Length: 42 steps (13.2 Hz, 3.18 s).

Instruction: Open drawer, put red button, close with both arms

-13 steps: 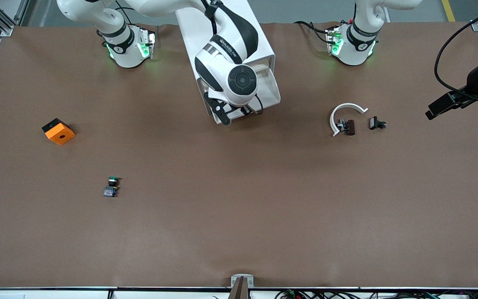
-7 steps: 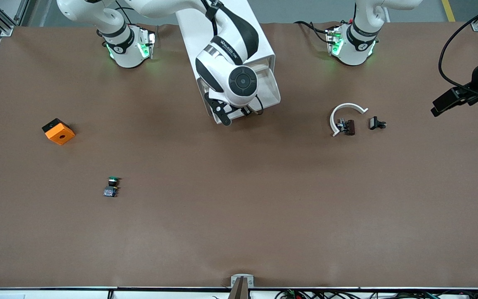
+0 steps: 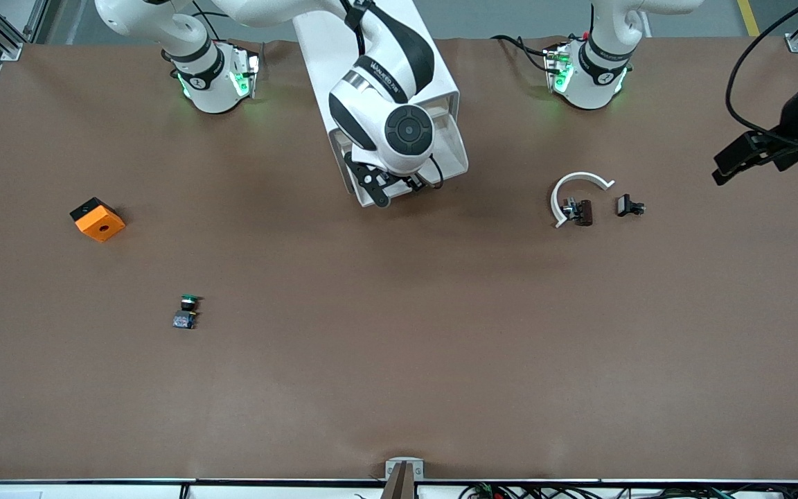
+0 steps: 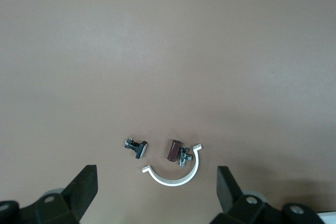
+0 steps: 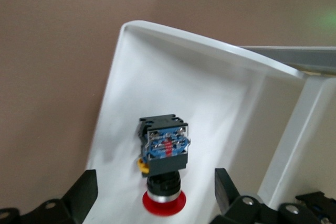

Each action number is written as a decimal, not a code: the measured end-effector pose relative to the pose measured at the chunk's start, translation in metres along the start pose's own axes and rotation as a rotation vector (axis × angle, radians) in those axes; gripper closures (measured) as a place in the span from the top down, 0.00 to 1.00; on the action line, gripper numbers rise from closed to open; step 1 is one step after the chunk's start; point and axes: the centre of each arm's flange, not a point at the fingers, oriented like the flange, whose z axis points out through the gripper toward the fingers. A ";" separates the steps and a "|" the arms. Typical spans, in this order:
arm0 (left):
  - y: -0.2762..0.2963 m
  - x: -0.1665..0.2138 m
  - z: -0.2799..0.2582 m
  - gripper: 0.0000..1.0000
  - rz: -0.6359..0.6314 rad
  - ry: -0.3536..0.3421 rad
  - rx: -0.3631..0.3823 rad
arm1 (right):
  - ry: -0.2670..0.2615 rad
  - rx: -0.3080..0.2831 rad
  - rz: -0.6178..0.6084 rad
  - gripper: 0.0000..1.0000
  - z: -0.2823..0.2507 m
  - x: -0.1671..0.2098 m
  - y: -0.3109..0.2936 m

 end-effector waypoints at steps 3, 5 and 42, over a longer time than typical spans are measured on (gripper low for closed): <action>0.005 -0.001 0.005 1.00 0.043 -0.008 0.008 | -0.021 0.086 0.001 1.00 -0.048 0.002 0.005; -0.002 0.001 0.007 1.00 0.047 -0.009 -0.006 | -0.035 0.163 0.006 1.00 -0.096 0.010 0.020; 0.384 -0.150 0.344 1.00 -0.078 -0.310 0.020 | 0.280 0.227 -0.906 1.00 -0.289 0.441 0.335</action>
